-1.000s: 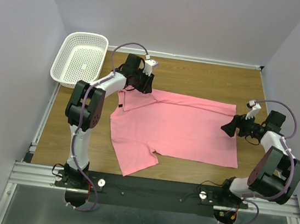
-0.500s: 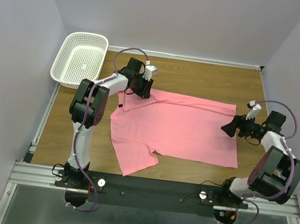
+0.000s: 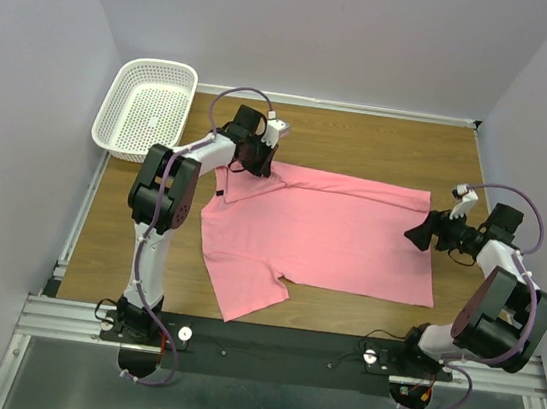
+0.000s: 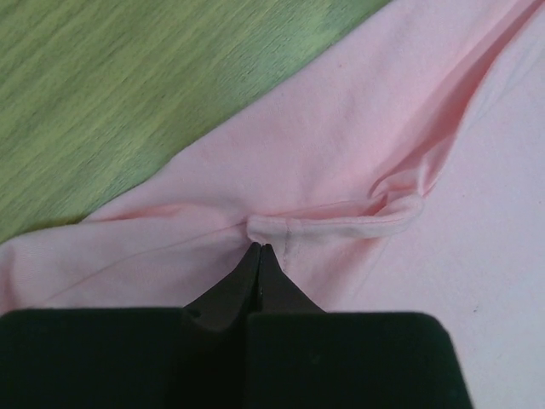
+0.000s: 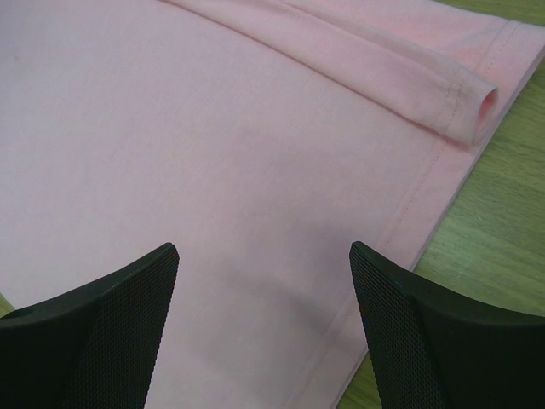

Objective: Fold and stack the t-shirts

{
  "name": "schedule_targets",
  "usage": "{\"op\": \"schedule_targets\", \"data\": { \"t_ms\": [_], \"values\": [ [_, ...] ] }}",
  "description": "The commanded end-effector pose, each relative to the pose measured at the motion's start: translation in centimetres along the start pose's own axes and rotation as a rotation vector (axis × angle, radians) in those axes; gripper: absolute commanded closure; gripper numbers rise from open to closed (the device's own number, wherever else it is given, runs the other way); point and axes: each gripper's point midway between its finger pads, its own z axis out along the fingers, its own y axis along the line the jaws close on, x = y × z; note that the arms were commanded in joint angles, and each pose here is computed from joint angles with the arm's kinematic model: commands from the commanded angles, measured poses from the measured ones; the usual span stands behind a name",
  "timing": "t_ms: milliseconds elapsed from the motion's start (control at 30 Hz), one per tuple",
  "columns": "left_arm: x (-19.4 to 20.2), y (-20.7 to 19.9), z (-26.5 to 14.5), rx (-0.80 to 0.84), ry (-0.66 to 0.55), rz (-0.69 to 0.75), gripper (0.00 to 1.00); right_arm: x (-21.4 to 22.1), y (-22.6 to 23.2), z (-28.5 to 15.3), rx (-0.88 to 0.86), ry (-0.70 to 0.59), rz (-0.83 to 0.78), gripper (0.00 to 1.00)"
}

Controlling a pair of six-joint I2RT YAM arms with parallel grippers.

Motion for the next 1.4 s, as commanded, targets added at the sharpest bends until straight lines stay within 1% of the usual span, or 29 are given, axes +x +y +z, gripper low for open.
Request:
{"op": "schedule_targets", "data": {
  "t_ms": [0, 100, 200, 300, 333, 400, 467, 767, 1000, 1100, 1200, 1333, 1367],
  "values": [
    [-1.9, -1.3, -1.5, 0.026, -0.046, 0.022, 1.0, -0.6, 0.1, -0.1, -0.026, -0.018, -0.005, 0.11],
    [-3.2, -2.1, -2.9, 0.034, -0.095, 0.038, 1.0, -0.5, 0.0, -0.1, -0.025, -0.015, -0.002, 0.11],
    [-3.6, -3.1, -4.2, 0.035, -0.119, 0.052, 1.0, -0.5, 0.0, -0.1, -0.026, -0.018, -0.003, 0.11],
    [-2.5, -3.9, -4.9, 0.038, -0.112, 0.055, 1.0, -0.5, -0.1, -0.2, -0.025, -0.017, -0.001, 0.11],
    [-2.9, -4.0, -5.2, 0.04, -0.122, 0.059, 1.0, -0.5, -0.1, -0.1, -0.026, -0.016, 0.0, 0.11],
    [-1.3, -4.6, -5.4, 0.055, -0.105, 0.054, 1.0, -0.5, -0.1, -0.2, -0.026, -0.016, 0.0, 0.11],
    [-1.0, -5.3, -5.9, 0.066, -0.107, 0.06, 1.0, -0.5, -0.1, -0.2, -0.025, -0.016, -0.001, 0.11],
    [2.3, -8.3, -5.5, 0.113, -0.055, 0.062, 1.0, -0.7, -0.2, -0.2, -0.025, -0.02, -0.002, 0.11],
    [3.0, -10.2, -5.2, 0.127, -0.057, 0.064, 1.0, -0.4, -0.3, -0.1, -0.021, -0.011, -0.003, 0.11],
    [3.1, -10.8, -5.5, 0.12, -0.065, 0.068, 1.0, -0.4, -0.4, -0.1, -0.021, -0.011, -0.002, 0.11],
    [3.3, -11.5, -5.5, 0.116, -0.064, 0.034, 1.0, -0.3, -0.5, 0.0, -0.022, -0.007, 0.005, 0.11],
    [4.5, -11.7, -5.1, 0.102, -0.034, 0.022, 1.0, -0.4, -0.6, 0.0, -0.022, -0.006, 0.005, 0.11],
    [5.1, -11.3, -4.9, 0.078, -0.02, 0.013, 0.97, -0.3, -0.7, 0.0, -0.02, -0.005, 0.007, 0.11]
  ]
}}
